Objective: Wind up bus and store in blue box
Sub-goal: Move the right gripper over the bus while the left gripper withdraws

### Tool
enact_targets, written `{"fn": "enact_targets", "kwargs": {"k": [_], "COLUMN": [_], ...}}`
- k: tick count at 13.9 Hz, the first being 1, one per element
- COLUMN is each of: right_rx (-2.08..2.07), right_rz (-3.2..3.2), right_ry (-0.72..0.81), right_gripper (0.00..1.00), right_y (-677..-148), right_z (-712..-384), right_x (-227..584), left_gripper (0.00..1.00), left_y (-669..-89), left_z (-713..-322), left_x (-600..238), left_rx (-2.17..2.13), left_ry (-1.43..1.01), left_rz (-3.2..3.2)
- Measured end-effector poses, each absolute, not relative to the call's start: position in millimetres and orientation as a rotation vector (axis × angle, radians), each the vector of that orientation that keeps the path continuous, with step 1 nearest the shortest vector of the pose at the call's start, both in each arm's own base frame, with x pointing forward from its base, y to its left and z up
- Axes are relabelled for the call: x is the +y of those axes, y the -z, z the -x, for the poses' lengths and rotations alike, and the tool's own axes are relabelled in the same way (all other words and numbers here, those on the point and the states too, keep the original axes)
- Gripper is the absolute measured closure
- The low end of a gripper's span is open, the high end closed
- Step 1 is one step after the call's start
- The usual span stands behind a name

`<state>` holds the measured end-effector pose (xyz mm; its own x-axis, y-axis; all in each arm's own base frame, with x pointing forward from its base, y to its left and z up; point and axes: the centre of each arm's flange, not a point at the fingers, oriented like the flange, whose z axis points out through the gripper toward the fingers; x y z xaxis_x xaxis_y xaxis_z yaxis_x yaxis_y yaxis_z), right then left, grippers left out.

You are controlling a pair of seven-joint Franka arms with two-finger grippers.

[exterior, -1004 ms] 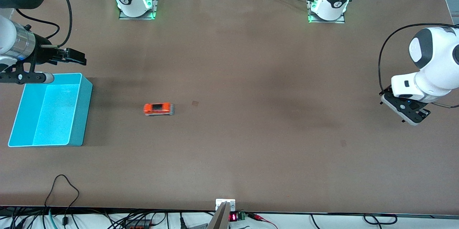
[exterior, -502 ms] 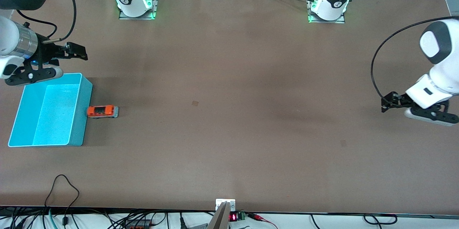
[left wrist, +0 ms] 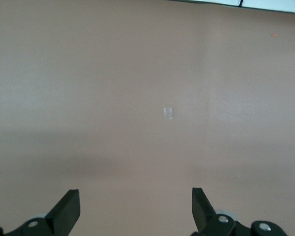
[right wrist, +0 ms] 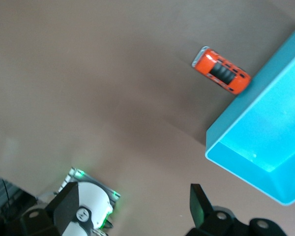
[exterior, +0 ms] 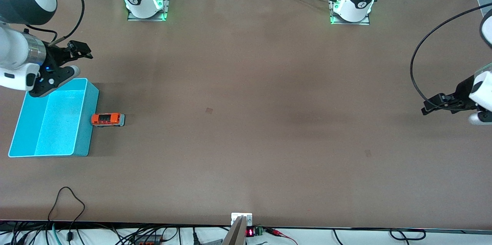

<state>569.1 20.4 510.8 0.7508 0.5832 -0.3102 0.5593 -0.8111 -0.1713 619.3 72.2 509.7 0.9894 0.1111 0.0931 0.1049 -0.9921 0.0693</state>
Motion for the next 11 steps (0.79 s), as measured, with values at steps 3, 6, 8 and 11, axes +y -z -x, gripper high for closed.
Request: {"fn": "enact_targets", "kwargs": {"k": [3,6,8,11], "right_rx": [-1.019,-1.075,-1.100,-1.115], "right_rz": [2.828,2.813,2.814,2.829], "right_ry": [-0.568,-0.539,-0.511,-0.460], "right_gripper": [0.00,0.00,0.00,0.00], "right_y": [-490,-482,-482,-474], "right_z": [-560,-550,-548,-552], "right_x": [19,20,22,24], "left_gripper": [0.00,0.00,0.00,0.00], "left_y": [-551,-572,-564,-552], "left_z": [-602,-592,-591,-590], "left_x": [56,37,37,35], "left_rx": [0.175,0.139,0.148,0.149], "left_ry": [-0.146,-0.170,-0.150,-0.134], "left_rz": [-3.063,-3.061,-3.061,-3.062]}}
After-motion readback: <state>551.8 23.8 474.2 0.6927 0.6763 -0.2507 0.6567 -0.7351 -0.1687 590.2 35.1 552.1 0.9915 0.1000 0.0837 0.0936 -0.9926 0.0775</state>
